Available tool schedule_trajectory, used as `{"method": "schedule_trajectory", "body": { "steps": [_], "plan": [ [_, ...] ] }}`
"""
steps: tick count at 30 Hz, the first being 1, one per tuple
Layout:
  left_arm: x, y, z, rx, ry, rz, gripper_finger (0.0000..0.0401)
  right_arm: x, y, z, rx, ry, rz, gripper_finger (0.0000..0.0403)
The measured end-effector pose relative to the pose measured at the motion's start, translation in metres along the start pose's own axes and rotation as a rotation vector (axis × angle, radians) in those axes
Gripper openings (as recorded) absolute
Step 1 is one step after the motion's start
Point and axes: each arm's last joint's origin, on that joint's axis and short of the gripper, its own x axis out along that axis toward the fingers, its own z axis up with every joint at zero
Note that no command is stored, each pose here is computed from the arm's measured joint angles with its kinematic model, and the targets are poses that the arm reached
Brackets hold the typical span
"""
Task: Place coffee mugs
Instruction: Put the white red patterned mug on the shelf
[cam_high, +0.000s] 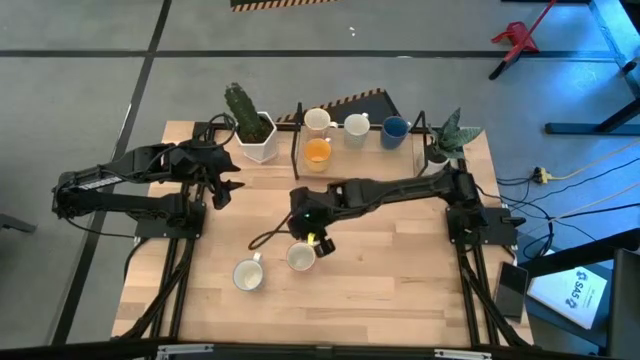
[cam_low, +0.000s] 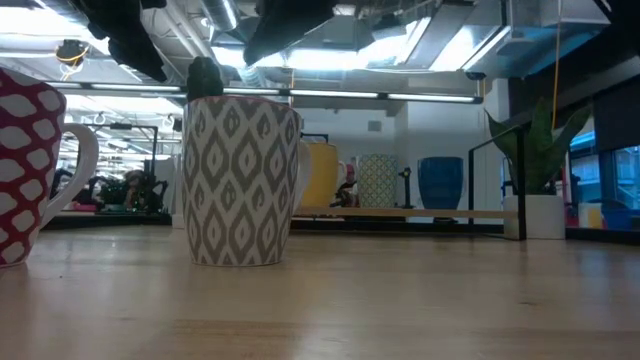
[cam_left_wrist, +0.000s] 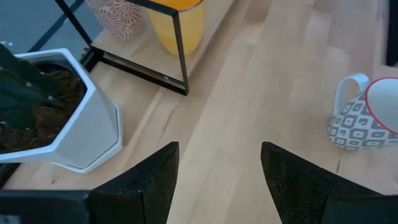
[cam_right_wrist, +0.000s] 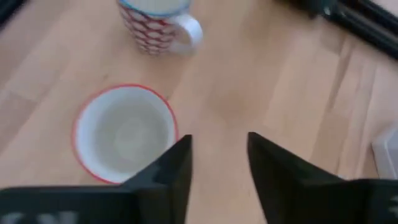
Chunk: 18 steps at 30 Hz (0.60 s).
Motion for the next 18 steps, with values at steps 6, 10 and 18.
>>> {"method": "schedule_trajectory", "body": {
  "steps": [6, 10, 18],
  "plan": [
    [0.0, 0.0, -0.001, 0.001, 0.012, 0.002, 0.0222, 0.033, 0.006, -0.01, 0.06, 0.085, 0.042, 0.021],
    [0.0, 0.0, -0.002, 0.002, 0.021, 0.003, 0.0222, 0.054, 0.022, -0.014, 0.059, 0.128, 0.127, 0.0212],
    [0.0, 0.0, -0.003, 0.003, 0.028, 0.004, 0.0222, 0.06, 0.027, -0.02, 0.087, 0.22, 0.054, 0.0173]
  ]
}}
